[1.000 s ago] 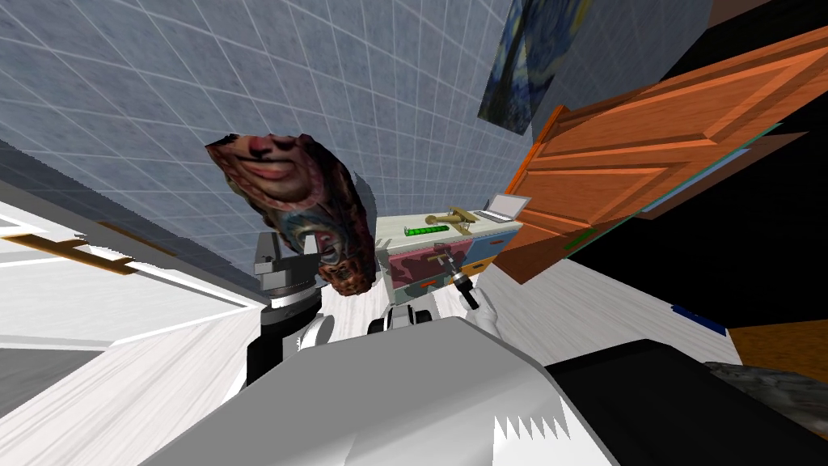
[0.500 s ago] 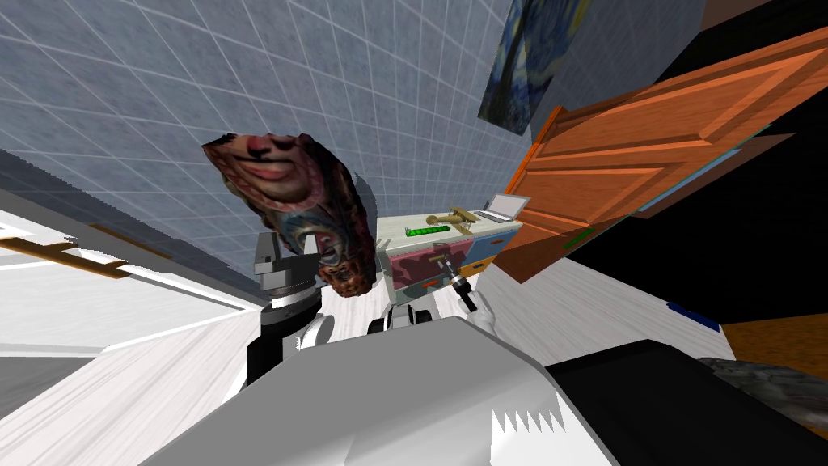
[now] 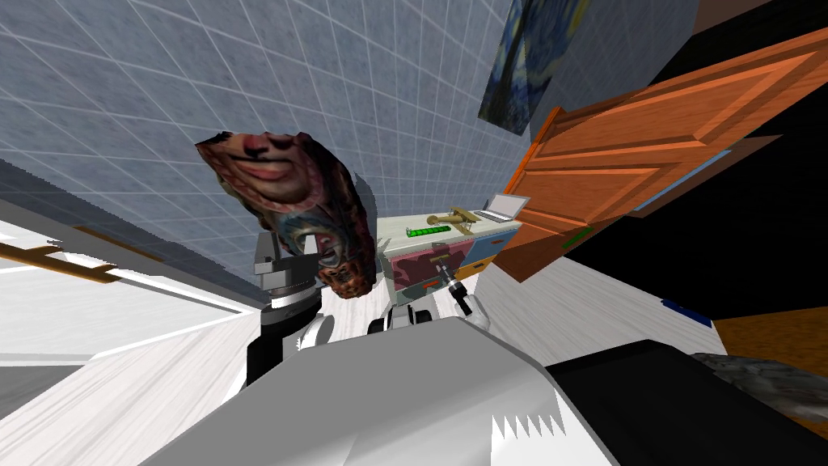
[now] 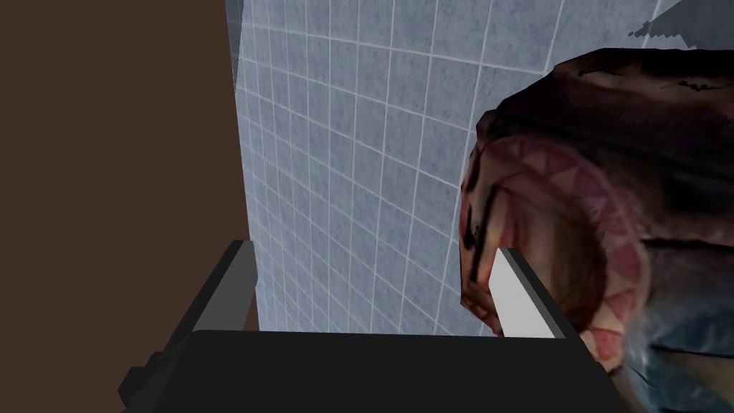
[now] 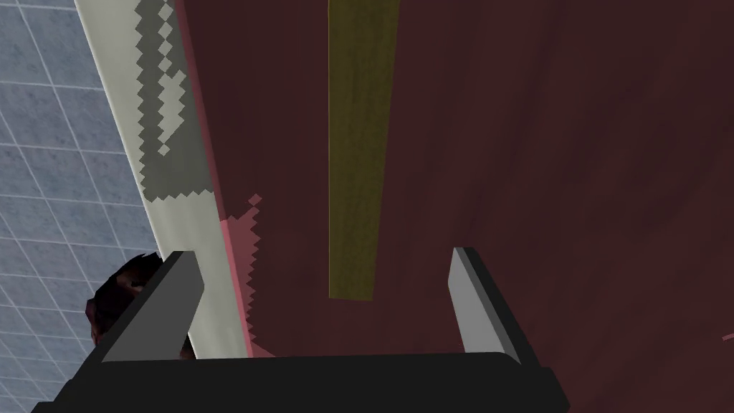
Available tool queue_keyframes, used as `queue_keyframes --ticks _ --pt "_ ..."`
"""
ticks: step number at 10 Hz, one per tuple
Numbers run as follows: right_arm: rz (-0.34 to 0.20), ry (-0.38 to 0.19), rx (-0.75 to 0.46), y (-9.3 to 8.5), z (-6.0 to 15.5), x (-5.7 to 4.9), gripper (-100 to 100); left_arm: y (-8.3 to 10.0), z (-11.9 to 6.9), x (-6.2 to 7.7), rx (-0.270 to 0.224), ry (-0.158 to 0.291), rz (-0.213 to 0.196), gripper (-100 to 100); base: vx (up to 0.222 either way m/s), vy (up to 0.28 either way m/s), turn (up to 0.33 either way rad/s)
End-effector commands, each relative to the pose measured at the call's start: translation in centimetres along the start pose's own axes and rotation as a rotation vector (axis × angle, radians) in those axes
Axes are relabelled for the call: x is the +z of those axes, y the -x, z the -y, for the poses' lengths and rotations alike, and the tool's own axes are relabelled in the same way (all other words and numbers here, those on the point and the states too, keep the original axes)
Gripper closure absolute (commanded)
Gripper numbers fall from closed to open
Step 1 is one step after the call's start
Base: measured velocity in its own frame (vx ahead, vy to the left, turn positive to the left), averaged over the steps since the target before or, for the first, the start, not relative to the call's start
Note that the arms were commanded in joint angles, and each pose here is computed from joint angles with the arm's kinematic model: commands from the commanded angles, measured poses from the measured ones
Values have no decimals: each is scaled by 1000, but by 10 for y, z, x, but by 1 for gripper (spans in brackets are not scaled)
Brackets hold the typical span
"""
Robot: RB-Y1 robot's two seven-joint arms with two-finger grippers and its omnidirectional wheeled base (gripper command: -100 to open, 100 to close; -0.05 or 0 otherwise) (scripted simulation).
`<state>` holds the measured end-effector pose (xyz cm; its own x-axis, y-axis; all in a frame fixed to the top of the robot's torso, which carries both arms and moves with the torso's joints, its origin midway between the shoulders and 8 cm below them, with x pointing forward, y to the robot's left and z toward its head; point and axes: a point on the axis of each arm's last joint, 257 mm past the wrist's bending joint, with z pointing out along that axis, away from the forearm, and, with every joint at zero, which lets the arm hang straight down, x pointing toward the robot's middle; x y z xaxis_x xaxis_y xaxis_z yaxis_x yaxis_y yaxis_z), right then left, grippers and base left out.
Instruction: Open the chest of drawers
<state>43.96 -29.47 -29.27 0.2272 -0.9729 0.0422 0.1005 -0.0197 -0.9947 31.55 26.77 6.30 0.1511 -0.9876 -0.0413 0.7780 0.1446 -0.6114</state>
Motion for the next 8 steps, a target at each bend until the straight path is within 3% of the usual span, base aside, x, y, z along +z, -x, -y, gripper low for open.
queue_keyframes --ticks 1,3,4,5,6,7,8 --pt "-19 21 10 23 -20 0 -100 0 0 0 0 0 0 0 15 21 -15" --pt "-30 22 38 38 -26 3 -100 0 0 0 0 0 0 0 10 14 -9" --pt "-26 21 30 32 -25 5 -100 0 0 0 0 0 0 0 3 6 0" --pt "-32 22 29 25 -20 13 -100 0 0 0 0 0 0 0 56 38 34" --pt "-27 20 27 29 -22 9 -100 0 0 0 0 0 0 0 37 24 9" --pt "-29 21 29 29 -21 9 100 0 0 0 0 0 0 0 5 4 -1" --pt "-25 20 29 27 -20 9 100 0 0 0 0 0 0 0 -108 -29 -26"
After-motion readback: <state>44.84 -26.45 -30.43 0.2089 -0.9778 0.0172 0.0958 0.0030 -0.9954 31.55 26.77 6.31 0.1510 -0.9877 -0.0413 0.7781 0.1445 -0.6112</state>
